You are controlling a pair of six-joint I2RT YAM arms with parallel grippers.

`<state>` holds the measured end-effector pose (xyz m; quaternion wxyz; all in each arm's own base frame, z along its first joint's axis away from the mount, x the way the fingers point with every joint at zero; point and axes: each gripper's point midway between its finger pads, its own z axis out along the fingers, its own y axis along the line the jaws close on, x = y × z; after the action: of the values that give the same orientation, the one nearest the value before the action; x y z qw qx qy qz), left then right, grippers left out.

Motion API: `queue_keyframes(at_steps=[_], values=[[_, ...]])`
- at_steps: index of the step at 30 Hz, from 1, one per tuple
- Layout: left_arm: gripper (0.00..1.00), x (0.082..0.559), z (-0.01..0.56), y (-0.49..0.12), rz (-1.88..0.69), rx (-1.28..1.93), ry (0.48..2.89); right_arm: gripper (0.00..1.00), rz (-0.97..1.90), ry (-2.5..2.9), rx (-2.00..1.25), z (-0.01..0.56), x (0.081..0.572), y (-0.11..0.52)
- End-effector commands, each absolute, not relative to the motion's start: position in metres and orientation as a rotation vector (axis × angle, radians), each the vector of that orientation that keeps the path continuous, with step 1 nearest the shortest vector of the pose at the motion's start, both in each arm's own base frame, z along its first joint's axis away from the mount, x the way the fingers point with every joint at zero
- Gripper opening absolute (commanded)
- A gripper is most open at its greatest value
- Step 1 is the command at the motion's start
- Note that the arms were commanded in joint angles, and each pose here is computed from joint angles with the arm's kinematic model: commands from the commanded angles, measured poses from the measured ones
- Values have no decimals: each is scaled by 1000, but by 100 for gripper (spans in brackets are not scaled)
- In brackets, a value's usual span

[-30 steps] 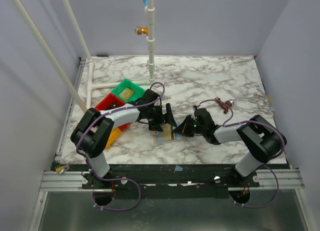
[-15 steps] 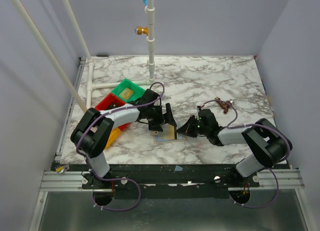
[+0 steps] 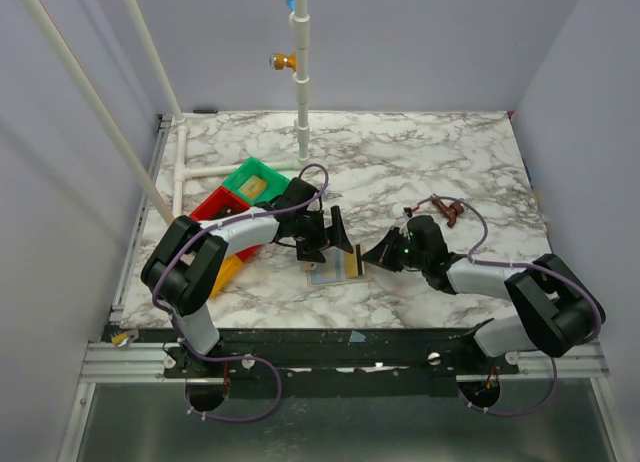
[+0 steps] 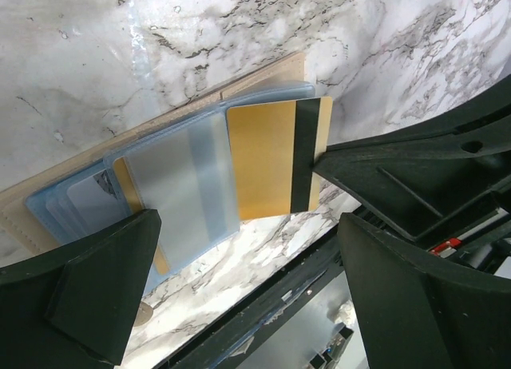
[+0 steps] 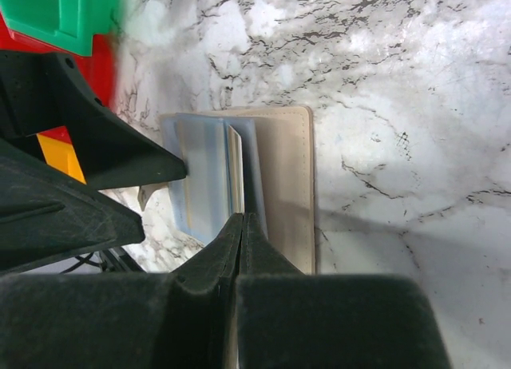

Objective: Take the credit cards out of the card holder
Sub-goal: Remove the credit card from the card holder, then place the credit card in the storage box.

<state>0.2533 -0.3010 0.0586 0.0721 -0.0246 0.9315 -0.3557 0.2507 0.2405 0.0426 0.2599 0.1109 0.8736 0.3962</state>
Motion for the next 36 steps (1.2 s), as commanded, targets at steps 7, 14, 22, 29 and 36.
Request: queue_keyframes(at_steps=[7, 14, 22, 29, 36], values=[[98, 266, 58, -282, -914, -72, 2789, 1, 1024, 2355, 288, 51, 252, 230], [99, 272, 90, -287, -978, -37, 2723, 1, 1045, 2327, 275, 66, 256, 233], [99, 272, 115, -294, -1098, -5, 2658, 1, 1114, 2285, 258, 91, 262, 240], [98, 270, 142, -298, -1296, 0, 2564, 1, 1232, 2226, 248, 126, 267, 251], [98, 266, 168, -295, -1454, -2, 2481, 1, 1362, 2148, 227, 171, 274, 262]])
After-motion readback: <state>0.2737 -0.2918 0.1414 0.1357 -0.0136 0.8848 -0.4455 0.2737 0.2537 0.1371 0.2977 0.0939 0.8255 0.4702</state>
